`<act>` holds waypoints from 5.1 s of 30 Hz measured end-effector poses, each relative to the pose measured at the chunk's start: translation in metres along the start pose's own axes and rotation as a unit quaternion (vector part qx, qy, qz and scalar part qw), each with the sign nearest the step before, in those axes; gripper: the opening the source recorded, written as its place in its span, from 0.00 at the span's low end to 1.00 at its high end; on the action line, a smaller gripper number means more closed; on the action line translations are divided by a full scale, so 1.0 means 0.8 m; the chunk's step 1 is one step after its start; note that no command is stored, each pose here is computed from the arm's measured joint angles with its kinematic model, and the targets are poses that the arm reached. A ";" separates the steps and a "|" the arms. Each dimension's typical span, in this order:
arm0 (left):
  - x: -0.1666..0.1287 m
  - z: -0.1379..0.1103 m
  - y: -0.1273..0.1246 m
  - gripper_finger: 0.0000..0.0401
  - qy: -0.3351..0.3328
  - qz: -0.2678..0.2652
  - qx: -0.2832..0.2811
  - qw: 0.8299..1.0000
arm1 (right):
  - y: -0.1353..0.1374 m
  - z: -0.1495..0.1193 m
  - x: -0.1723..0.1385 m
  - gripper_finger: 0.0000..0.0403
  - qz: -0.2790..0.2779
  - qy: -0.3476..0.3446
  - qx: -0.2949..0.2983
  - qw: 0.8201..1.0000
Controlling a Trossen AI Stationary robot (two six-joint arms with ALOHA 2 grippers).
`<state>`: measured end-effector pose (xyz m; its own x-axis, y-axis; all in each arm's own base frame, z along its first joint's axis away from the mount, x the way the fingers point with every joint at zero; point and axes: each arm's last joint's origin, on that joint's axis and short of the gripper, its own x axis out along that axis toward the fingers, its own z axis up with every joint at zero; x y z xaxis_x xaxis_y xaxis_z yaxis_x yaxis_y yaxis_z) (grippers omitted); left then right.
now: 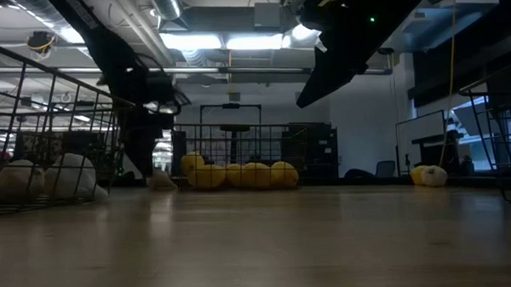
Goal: Sort produce into baskets
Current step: Put the garlic into the bottom left wire basket
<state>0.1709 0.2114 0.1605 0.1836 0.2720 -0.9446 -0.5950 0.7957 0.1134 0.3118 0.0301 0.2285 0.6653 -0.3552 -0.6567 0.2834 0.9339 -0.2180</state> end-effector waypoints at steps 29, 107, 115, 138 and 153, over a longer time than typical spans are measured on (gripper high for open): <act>-0.026 -0.001 -0.020 0.55 -0.083 -0.080 0.034 0.993 | 0.000 0.000 0.000 0.63 0.000 -0.001 0.000 1.000; -0.004 -0.010 -0.033 0.39 -0.075 -0.014 0.004 0.997 | 0.000 0.002 0.000 0.63 0.001 -0.006 0.016 1.000; -0.063 -0.019 -0.031 0.38 -0.135 0.016 -0.041 0.990 | 0.000 0.002 0.000 0.63 0.001 -0.007 0.017 1.000; -0.207 -0.110 -0.107 0.39 -0.268 -0.184 -0.025 0.946 | -0.001 0.002 0.000 0.63 -0.012 -0.009 0.040 0.999; -0.237 -0.167 -0.140 0.39 -0.194 -0.360 -0.007 0.913 | 0.001 -0.002 0.000 0.63 0.017 0.012 0.090 0.996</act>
<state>0.0979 -0.0017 0.2858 0.7920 -0.1454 -0.5930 -0.2208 0.8374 -0.5001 0.3108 0.0313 0.2271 0.6604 -0.3204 -0.6792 0.3818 0.9221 -0.0637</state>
